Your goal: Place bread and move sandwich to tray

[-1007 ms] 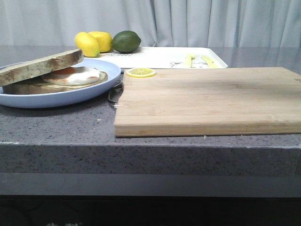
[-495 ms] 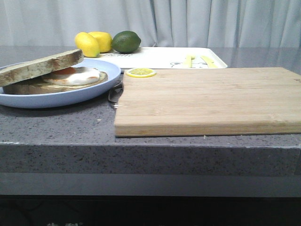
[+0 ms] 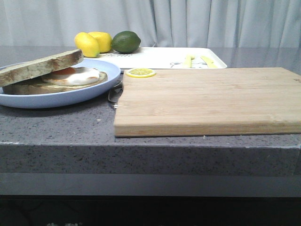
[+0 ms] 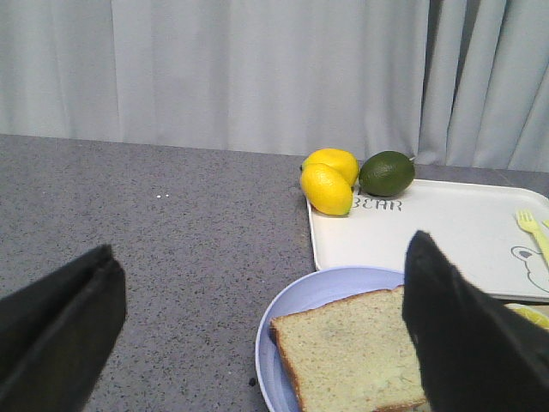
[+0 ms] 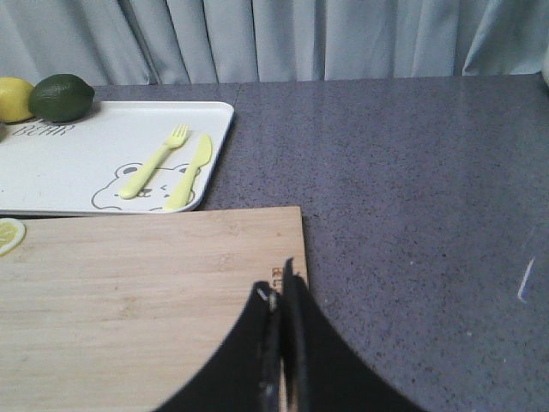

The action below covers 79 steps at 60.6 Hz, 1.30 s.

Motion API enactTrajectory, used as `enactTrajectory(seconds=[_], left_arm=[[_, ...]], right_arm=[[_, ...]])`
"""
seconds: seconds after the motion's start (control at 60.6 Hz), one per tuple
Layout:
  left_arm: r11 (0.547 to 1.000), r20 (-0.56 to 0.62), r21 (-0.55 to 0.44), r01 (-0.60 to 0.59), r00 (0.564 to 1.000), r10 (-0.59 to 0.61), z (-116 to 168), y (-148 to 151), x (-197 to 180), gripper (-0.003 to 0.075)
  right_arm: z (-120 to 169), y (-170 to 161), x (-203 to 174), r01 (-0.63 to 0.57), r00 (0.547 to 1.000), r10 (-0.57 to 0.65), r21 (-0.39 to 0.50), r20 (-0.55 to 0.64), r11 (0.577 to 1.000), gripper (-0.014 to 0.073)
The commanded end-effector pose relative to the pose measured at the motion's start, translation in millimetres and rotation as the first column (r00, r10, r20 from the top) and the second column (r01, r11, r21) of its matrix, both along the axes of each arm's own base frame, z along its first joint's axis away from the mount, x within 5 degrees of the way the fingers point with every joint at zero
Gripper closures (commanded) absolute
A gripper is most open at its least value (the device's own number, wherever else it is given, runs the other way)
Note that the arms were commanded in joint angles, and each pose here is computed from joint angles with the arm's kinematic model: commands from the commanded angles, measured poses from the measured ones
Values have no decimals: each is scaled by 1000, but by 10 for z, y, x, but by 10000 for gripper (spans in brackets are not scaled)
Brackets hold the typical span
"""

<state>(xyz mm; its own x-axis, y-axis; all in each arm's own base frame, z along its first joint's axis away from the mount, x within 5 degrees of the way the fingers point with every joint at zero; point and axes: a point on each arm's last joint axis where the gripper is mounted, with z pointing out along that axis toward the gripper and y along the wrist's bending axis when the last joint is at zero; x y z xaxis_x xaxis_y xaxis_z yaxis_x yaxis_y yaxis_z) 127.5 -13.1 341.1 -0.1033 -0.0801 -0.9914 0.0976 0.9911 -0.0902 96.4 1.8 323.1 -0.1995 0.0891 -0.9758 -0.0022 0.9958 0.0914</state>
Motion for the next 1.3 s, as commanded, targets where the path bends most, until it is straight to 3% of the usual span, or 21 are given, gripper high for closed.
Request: enactTrajectory(seconds=[0.0,0.248,0.413,0.66,0.99,1.287], left_arm=[[1000,111,-13,-8,994,9,193,7,6,82],[1000,91,-27,-6,996,9,171,3,36,82],[1000,-101,-25,6,995,-9,101,-38,296,82],[999,-442,0,33,896,-30,-34,-120,922,82],[1000,-589,3,8,808,-5,-138,-84,1504,82],[999,-683,-6,-34,730,21,-345,37,1629,82]], right_arm=[[-24,-12,-114,15,991,-16,8,133,1000,655],[-146,-11,-211,16,987,-18,15,162,1000,655],[-132,-9,-210,14,984,-19,29,177,999,655],[-132,-9,-210,14,984,-19,29,177,999,655],[-136,-9,-210,14,985,-19,29,172,999,655],[-139,-9,-210,14,985,-18,29,170,999,655]])
